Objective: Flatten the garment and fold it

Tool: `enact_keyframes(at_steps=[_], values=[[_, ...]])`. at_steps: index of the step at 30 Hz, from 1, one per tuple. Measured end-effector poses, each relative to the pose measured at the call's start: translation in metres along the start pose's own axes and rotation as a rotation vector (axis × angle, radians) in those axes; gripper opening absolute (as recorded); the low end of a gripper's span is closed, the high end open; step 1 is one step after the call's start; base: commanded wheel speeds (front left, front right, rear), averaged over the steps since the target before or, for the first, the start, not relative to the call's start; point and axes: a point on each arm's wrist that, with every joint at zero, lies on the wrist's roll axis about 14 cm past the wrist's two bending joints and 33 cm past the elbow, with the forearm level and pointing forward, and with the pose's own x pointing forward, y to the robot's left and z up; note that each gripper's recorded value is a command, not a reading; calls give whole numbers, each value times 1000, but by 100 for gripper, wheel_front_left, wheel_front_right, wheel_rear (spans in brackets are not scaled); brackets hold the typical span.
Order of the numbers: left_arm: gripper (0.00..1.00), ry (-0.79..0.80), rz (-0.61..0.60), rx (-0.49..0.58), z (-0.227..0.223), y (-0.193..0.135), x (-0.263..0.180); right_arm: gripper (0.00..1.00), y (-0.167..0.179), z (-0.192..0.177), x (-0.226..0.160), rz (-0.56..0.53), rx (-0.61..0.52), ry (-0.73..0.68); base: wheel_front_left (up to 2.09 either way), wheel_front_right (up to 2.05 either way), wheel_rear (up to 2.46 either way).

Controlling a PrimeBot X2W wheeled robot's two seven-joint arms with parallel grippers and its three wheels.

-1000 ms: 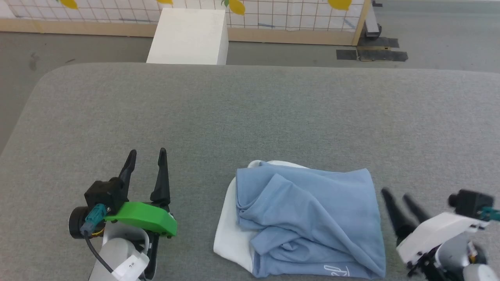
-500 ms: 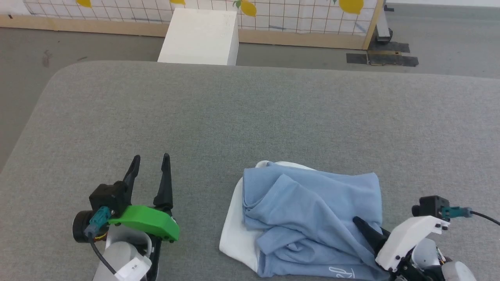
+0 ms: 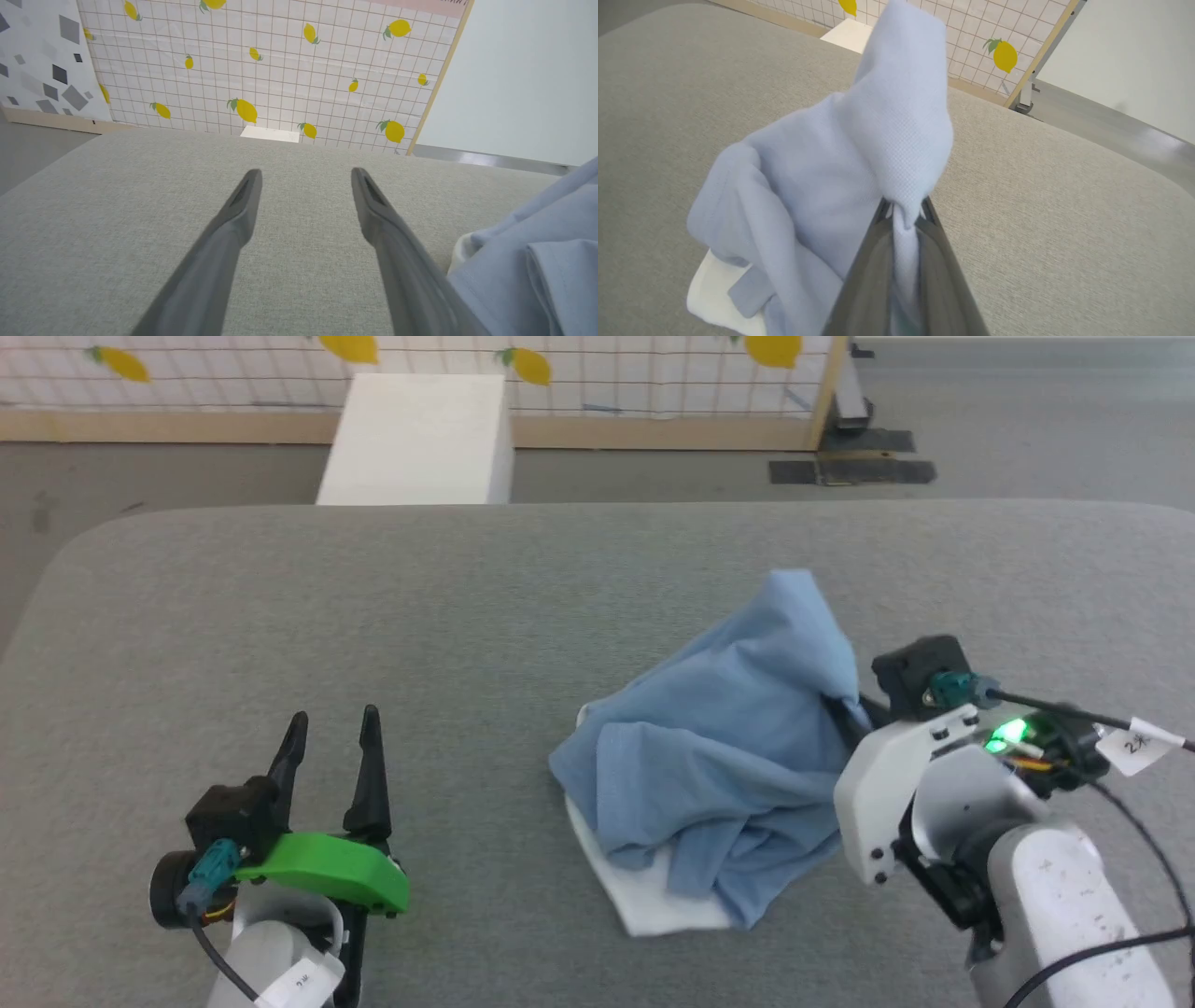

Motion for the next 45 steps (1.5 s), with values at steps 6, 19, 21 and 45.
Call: enact_keyframes(at_steps=[6,19,21,45], values=[[100,-5,-60,-10,-3,-23,19,0,-55,8,-16,-128,-126,14,0,0,0],[100,-31,-249,30,-17,-79,89,0,-228,-27,-61,-537,-180,168,0,0,0],[100,-19,-269,36,-26,-84,100,0,-253,-37,-65,-596,-175,202,0,0,0],[100,118,-237,20,-92,-65,108,100,-343,-77,-47,-846,-173,222,0,0,0]])
